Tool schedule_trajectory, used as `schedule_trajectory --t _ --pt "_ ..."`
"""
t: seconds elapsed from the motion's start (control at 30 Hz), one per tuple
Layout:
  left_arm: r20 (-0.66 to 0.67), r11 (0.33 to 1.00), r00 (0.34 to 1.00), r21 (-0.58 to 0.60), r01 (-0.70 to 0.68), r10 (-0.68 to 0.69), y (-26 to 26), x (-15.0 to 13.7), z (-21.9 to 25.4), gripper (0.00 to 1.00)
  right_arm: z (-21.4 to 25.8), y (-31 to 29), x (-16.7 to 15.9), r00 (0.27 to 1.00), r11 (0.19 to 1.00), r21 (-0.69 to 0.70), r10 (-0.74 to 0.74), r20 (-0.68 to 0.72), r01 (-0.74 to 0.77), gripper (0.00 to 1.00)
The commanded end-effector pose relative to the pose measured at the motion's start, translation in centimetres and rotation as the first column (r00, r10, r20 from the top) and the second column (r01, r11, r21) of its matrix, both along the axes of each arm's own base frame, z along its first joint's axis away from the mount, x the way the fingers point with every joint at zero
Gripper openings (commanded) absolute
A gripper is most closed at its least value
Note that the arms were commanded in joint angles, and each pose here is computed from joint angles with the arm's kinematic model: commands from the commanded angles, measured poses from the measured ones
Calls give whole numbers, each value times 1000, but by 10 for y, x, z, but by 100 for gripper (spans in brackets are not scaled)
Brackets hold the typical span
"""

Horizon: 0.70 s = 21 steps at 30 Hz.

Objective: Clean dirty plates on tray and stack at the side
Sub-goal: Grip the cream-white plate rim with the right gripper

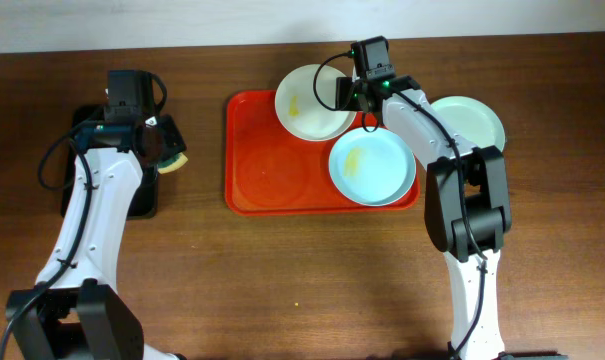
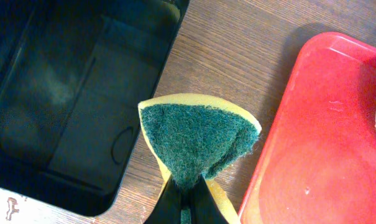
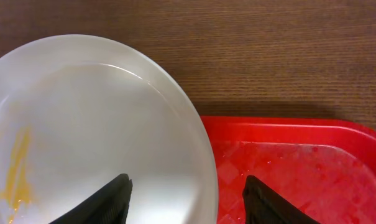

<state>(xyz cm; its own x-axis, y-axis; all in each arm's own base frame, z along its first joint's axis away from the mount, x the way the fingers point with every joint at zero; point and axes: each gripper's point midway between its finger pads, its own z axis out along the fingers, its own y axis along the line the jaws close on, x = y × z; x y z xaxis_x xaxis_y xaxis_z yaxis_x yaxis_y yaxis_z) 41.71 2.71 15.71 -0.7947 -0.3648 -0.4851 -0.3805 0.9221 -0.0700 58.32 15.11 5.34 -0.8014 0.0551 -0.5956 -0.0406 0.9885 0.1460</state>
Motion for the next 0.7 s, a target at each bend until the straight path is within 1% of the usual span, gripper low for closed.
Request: schedule_trajectory --t 0.0,0.03,0.1,0.17,0.23,0.27,0.3,0.33,0.4,0.43,0.5,0.57,0.63,0.67 --pt "31 1000 999 -8 -10 10 1 4 11 0 -12 -1 -2 1000 1000 -16 -17 -23 16 51" --pt "31 1000 999 -8 -9 10 1 4 11 0 -14 -3 -5 999 999 -13 -32 -39 31 47" --pt "31 1000 999 -8 -10 10 1 4 11 0 -27 -4 -10 996 999 -11 -49 -71 48 46" --pt "31 1000 1000 -15 -6 6 -1 4 10 0 -46 -6 -16 988 994 13 -102 -114 104 46" --pt "31 1000 1000 -24 0 1 -2 4 10 0 -49 -5 -17 988 995 13 -99 -121 101 46" --pt "31 1000 1000 -24 -1 1 -2 4 10 0 -49 -5 -17 988 995 13 -99 -121 102 44" --pt "31 1000 1000 -24 0 1 -2 4 10 0 -49 -4 -17 988 995 18 -95 -123 98 29" --pt "31 1000 1000 -24 0 1 -2 4 10 0 -49 2 -17 989 996 47 -73 -128 80 21" --pt "32 1000 999 -24 0 1 -2 5 11 0 -43 16 -16 992 992 116 -24 -122 39 9" --pt "32 1000 999 -24 0 1 -2 5 11 0 -36 25 -14 993 987 160 9 -118 11 4" --pt "33 1000 999 -24 0 1 -2 5 11 0 -22 48 -17 989 962 267 98 -115 -65 4" --pt "38 1000 999 -23 0 1 -2 6 10 0 -19 71 -30 973 929 347 184 -141 -126 4" --pt "38 1000 999 -23 0 1 -2 6 7 0 -25 81 -45 959 930 339 212 -189 -139 4" --pt "43 1000 999 -23 -1 2 -2 7 2 0 -33 90 -65 934 932 308 268 -237 -189 4"
